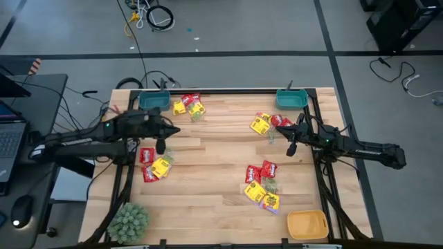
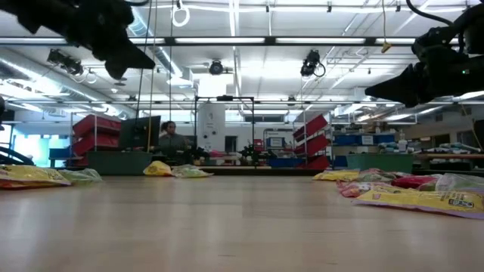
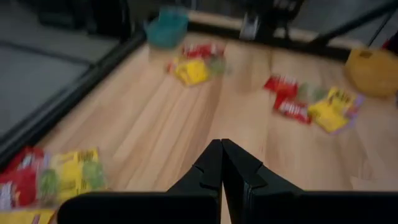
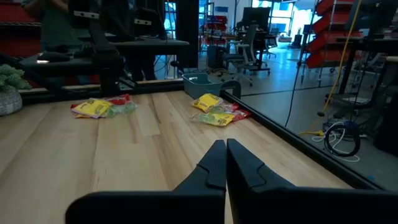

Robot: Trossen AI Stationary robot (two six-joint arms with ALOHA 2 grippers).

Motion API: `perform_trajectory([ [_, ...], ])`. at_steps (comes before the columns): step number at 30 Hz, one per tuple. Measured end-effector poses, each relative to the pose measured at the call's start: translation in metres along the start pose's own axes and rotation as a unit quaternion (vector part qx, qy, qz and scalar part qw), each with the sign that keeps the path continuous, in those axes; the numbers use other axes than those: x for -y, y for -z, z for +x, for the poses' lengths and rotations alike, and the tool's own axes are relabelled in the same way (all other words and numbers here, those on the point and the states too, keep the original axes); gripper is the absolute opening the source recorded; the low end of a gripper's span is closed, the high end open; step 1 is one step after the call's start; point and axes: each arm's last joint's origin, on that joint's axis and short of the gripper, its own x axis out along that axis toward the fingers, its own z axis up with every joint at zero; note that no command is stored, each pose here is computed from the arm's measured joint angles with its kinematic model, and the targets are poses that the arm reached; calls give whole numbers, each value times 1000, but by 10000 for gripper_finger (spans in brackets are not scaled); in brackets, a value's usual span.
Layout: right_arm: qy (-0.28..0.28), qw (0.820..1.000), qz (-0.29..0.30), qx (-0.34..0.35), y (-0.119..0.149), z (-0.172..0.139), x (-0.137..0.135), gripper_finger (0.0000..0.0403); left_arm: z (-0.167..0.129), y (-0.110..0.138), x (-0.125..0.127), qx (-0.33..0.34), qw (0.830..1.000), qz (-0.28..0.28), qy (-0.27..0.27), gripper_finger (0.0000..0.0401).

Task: Sort candy
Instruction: Put the yellow candy into the dark blue bin

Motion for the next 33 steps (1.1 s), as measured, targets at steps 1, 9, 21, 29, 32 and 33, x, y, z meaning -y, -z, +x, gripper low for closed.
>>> perform_trajectory([
  [1, 0, 1000, 0, 0, 0, 0, 0, 0, 3, -5, 0, -16, 1000, -1, -3, 9],
  [9, 0, 1000, 0, 0, 0, 0, 0, 0, 24, -35, -11, -136, 989, -6, -50, 9],
  [21, 0, 1000, 0, 0, 0, 0, 0, 0, 73, -28, -57, -311, 943, -20, -112, 30],
  [29, 0, 1000, 0, 0, 0, 0, 0, 0, 95, -12, -82, -372, 912, 20, -173, 121],
  [32, 0, 1000, 0, 0, 0, 0, 0, 0, 101, -10, -89, -372, 909, 23, -187, 155],
  [33, 0, 1000, 0, 0, 0, 0, 0, 0, 103, -9, -91, -370, 909, 20, -190, 165],
])
